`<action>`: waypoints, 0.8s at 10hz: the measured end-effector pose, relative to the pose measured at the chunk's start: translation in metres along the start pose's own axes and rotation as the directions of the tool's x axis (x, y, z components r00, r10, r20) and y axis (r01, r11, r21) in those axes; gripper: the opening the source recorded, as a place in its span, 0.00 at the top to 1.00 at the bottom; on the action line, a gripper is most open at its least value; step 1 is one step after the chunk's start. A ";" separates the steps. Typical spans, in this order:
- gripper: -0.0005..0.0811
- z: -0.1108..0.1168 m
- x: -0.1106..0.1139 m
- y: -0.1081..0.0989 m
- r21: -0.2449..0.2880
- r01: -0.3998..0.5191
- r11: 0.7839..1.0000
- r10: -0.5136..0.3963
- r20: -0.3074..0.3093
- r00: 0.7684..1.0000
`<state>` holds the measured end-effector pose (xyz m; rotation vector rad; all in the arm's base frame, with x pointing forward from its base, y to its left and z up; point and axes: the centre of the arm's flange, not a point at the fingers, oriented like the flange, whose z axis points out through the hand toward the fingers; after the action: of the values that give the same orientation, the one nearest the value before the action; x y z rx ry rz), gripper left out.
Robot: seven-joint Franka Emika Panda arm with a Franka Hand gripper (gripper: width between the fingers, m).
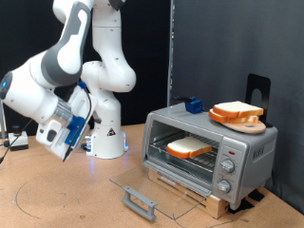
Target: Make a piece of toast with the oven
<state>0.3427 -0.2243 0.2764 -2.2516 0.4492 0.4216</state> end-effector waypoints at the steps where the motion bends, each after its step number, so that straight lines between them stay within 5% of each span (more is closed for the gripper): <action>1: 0.01 0.009 0.010 0.008 -0.001 -0.007 1.000 0.007 -0.005 1.000; 5: 0.01 0.032 0.049 0.040 0.008 -0.029 1.000 0.029 -0.037 0.999; 8: 0.01 0.044 0.068 0.054 0.033 -0.044 0.998 0.044 -0.004 0.999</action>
<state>0.3713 -0.2378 0.1844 -2.2148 0.5056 0.4281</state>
